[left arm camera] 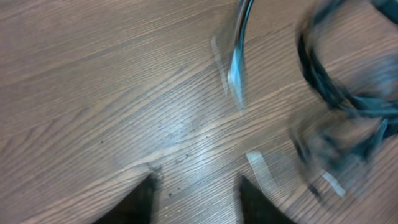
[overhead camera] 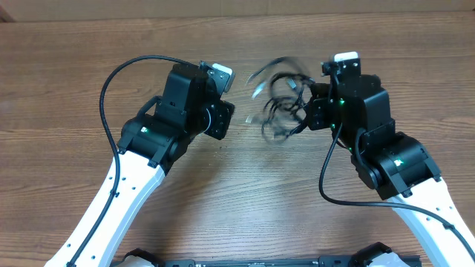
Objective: Untangle cables
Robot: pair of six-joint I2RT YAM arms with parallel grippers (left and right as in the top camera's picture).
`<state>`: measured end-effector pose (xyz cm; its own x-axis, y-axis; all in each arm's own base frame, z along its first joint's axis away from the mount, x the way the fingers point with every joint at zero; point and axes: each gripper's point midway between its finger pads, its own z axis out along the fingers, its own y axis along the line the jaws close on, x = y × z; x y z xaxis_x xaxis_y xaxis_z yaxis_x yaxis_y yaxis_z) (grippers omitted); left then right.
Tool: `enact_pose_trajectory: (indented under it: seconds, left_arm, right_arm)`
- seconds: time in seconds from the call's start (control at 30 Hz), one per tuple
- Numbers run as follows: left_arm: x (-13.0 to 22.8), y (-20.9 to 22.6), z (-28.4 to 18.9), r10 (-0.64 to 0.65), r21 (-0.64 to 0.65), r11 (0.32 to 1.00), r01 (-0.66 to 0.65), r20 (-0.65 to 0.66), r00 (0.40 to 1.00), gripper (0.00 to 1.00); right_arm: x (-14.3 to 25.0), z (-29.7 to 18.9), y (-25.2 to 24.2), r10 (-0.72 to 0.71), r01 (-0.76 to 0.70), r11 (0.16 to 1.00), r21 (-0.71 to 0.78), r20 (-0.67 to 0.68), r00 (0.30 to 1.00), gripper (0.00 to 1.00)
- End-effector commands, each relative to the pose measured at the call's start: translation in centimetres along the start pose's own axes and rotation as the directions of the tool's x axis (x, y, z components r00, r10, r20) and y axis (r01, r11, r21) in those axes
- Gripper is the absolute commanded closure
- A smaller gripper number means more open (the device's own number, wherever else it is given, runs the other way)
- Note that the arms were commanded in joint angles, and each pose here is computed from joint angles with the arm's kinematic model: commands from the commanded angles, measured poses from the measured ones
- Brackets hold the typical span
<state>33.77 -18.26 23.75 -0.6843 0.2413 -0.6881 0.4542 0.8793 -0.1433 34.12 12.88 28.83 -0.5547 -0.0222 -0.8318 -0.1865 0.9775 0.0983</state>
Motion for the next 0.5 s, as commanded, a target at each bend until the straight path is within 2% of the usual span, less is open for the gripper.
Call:
enact_pose_trajectory:
  seconds: [0.0, 0.47]
  left_arm:
    - [-0.6, -1.1, -0.7, -0.002, 0.065, 0.998, 0.000, 0.029, 1.000, 0.01]
    - [-0.9, -1.3, -0.7, 0.016, 0.078, 0.997, -0.019, 0.040, 0.999, 0.00]
  right_arm:
    - [-2.2, -1.6, -0.2, 0.026, -0.026, 1.000, -0.003, 0.074, 0.997, 0.96]
    - [-1.7, -1.6, 1.2, -0.031, 0.035, 0.996, -0.081, 0.052, 0.998, 0.96]
